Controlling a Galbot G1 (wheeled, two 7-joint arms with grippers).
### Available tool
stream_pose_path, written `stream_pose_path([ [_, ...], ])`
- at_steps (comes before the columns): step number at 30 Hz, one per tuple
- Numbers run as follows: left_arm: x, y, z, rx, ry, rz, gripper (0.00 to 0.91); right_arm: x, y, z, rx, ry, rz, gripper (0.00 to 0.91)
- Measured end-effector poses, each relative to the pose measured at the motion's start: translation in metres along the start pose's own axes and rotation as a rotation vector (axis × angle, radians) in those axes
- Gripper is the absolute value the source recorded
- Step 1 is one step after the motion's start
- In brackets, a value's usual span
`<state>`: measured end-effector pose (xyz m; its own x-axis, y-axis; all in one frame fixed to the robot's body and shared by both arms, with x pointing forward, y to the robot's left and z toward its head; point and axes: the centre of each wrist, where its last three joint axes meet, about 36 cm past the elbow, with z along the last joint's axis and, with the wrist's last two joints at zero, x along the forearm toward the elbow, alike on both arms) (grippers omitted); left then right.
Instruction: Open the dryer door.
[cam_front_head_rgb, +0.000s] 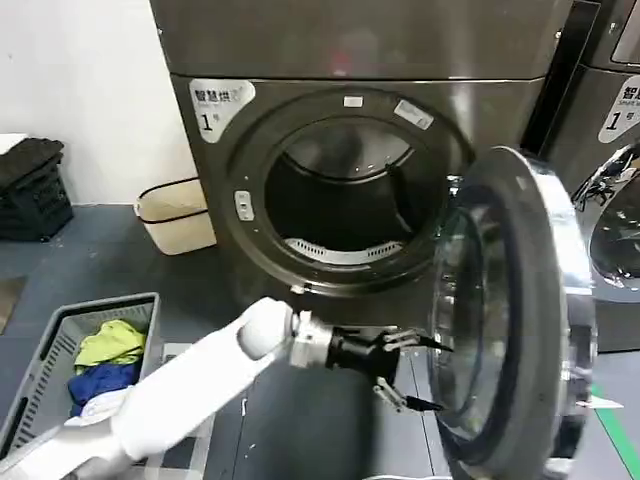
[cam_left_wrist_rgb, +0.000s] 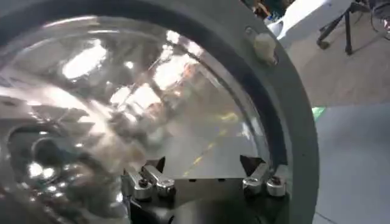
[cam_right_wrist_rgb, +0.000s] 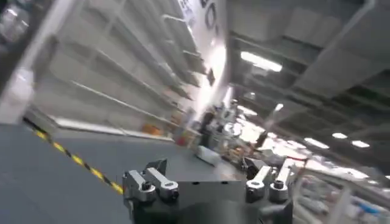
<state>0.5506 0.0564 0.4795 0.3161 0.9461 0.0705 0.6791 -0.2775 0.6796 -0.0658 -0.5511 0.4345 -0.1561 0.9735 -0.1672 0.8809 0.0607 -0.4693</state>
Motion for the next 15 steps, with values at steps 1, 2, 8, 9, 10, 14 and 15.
stream_pose_path([
  [1,-0.007,0.003,0.002,0.002,-0.004,0.004,0.907,0.000,-0.002,0.000,0.002,-0.002,0.007,0.907],
  [2,-0.014,0.006,0.004,0.003,-0.010,0.007,0.907,0.000,-0.005,-0.001,0.003,-0.005,0.014,0.907],
  [8,-0.059,0.024,0.013,0.001,-0.043,0.021,0.907,-0.002,-0.012,-0.008,0.008,-0.030,0.035,0.907],
  [9,-0.067,0.028,0.013,-0.001,-0.049,0.023,0.907,-0.002,-0.012,-0.009,0.008,-0.035,0.036,0.907],
  [10,-0.074,0.030,0.014,-0.001,-0.054,0.023,0.907,-0.002,-0.012,-0.010,0.008,-0.038,0.035,0.907],
  [14,-0.102,0.039,0.015,-0.003,-0.069,0.026,0.907,-0.002,-0.012,-0.013,0.009,-0.059,0.035,0.907],
  [15,-0.108,0.043,0.015,-0.009,-0.067,0.025,0.907,-0.002,-0.012,-0.014,0.009,-0.066,0.036,0.907],
])
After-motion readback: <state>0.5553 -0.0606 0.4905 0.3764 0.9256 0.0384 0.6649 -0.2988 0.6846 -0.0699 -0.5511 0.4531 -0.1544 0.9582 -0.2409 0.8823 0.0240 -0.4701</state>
